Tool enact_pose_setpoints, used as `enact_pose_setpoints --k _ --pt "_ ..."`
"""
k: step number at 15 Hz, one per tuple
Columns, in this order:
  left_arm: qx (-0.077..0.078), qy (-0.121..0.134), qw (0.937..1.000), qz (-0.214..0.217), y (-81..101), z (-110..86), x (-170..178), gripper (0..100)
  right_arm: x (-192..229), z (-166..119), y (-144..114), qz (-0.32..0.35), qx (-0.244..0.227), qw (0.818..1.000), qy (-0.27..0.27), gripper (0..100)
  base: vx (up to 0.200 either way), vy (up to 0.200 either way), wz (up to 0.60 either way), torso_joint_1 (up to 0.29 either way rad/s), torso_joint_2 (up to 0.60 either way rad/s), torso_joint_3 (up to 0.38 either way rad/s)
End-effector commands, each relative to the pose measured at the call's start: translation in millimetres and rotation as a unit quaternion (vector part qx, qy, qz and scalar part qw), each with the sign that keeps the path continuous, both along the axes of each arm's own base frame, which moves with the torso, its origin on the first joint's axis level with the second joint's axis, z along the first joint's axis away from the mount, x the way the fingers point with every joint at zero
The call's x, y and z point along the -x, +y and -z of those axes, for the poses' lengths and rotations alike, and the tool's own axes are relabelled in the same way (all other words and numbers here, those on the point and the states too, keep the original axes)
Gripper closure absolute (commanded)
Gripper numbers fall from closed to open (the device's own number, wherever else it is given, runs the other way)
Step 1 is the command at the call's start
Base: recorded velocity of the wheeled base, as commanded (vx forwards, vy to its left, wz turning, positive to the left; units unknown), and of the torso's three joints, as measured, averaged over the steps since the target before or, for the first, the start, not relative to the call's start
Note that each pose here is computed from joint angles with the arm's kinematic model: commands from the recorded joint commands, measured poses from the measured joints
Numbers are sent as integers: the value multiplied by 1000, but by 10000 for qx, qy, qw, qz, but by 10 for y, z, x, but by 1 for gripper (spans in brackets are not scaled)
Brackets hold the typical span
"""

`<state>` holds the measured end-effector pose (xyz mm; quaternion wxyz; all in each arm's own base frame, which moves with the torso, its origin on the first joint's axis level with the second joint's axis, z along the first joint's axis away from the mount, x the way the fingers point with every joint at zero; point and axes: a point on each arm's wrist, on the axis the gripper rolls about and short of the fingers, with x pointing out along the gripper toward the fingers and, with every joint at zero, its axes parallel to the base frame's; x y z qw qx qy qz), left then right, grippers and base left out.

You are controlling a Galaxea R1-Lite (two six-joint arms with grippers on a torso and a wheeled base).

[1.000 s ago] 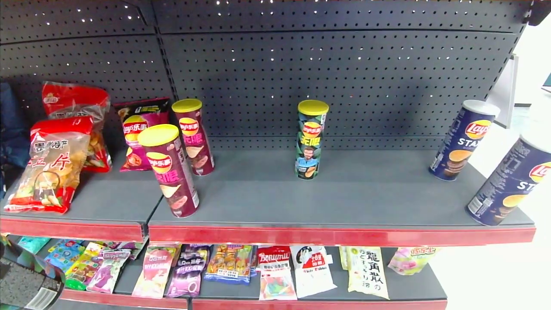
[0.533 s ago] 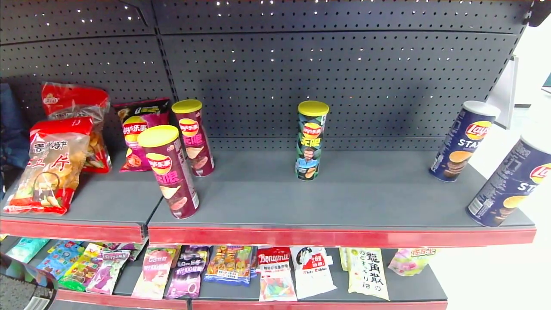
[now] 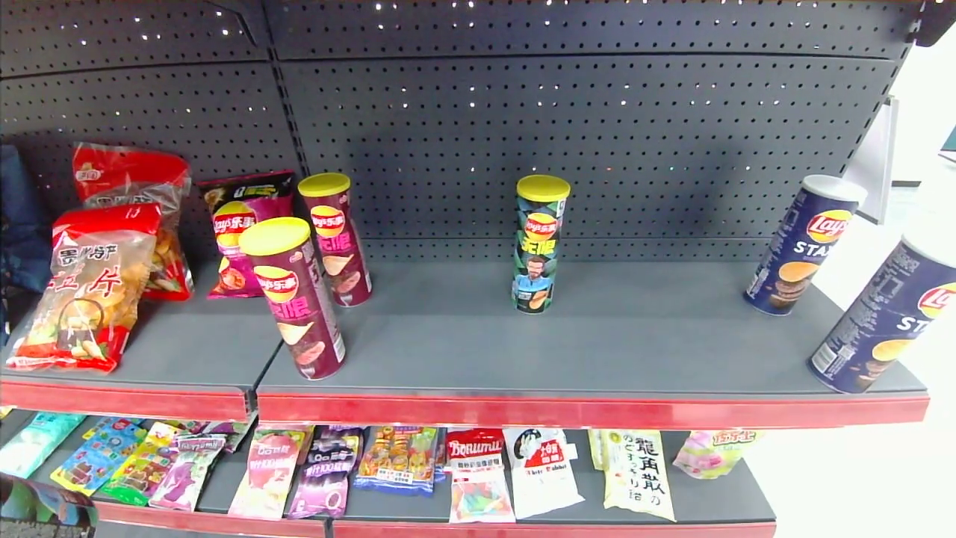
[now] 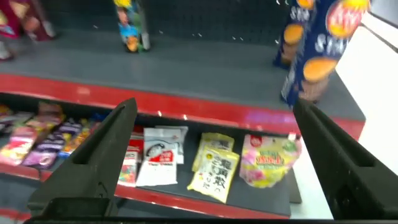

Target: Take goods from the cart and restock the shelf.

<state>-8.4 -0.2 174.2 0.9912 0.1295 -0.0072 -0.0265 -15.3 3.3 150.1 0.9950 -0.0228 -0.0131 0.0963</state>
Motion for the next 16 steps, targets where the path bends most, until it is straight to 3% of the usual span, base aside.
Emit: enact_pose_setpoints --k 1,2,3,8,16 --pt "157 -15 9999 28 0 32 17 100 -1188 -813 253 -1314 254 9853 1065 0 0 0 0 0 0 0" --pt "264 -17 9996 14 1 28 19 100 -1349 -812 299 -1351 261 9843 1102 0 0 0 0 0 0 0" --pt "427 -47 9991 -5 2 2 23 100 -1809 -747 458 -1489 292 9831 1022 0 0 0 0 0 0 0" --pt "433 -1 9991 -7 2 5 30 100 -2558 -444 1062 -2189 415 9660 1310 0 0 0 0 0 0 0" --pt "429 83 9990 -11 1 21 6 100 -3243 -326 1550 -2330 432 9641 1197 0 0 0 0 0 0 0"
